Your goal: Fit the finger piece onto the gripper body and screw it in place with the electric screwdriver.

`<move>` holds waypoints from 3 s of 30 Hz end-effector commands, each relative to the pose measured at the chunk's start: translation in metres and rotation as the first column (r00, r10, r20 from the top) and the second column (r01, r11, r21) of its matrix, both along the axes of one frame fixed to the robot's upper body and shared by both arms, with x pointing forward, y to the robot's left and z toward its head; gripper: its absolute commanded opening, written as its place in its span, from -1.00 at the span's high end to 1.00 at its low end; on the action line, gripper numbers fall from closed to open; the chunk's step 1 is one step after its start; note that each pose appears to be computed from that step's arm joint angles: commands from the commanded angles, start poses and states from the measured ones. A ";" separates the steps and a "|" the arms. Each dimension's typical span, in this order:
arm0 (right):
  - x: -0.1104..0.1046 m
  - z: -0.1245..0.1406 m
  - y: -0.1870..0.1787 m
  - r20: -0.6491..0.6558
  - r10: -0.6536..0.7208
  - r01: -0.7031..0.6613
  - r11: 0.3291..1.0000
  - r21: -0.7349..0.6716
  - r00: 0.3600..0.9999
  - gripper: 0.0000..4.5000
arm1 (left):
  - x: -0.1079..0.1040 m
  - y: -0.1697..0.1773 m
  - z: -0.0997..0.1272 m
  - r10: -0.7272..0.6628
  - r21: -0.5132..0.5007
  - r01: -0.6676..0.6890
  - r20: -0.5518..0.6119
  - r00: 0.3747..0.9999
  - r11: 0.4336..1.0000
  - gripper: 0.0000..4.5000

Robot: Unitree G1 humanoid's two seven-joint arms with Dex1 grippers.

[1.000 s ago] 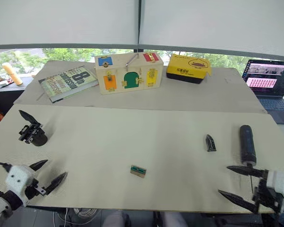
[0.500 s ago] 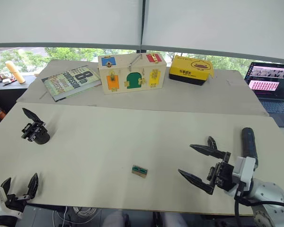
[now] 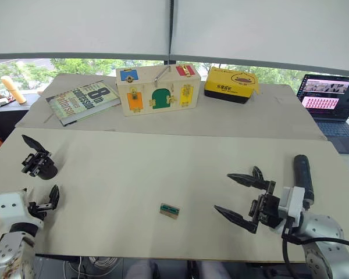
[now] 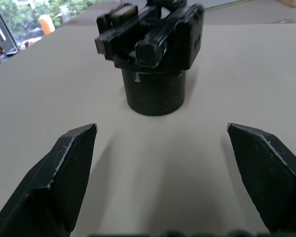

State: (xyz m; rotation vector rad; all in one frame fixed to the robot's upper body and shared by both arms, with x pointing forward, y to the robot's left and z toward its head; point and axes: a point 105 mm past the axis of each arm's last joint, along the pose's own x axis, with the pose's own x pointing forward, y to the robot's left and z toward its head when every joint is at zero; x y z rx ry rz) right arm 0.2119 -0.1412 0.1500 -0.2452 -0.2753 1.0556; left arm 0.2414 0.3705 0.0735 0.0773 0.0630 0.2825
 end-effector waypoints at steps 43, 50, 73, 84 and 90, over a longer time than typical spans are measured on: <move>-0.020 -0.006 -0.026 0.029 -0.082 0.084 0.990 -0.112 0.996 -1.00 | 0.066 -0.234 0.069 -0.837 0.241 0.801 0.145 0.528 0.548 -0.02; -0.024 -0.007 -0.028 0.035 -0.114 0.117 0.985 -0.123 0.993 -1.00 | 0.067 -0.281 0.043 -0.913 0.221 0.887 0.056 0.404 0.406 -0.02; -0.031 -0.009 -0.029 0.018 -0.130 0.132 0.980 -0.150 0.991 -1.00 | 0.063 -0.281 -0.017 -0.926 0.074 0.932 -0.112 0.361 0.355 -0.84; -0.029 -0.009 -0.027 0.015 -0.118 0.119 0.982 -0.149 0.993 -1.00 | 0.064 -0.246 -0.004 -0.955 0.032 0.965 -0.135 0.262 0.260 -0.99; -0.030 -0.010 -0.026 0.006 -0.122 0.122 0.982 -0.145 0.993 -1.00 | 0.073 -0.236 0.010 -0.982 0.032 0.992 -0.142 0.126 0.123 -0.99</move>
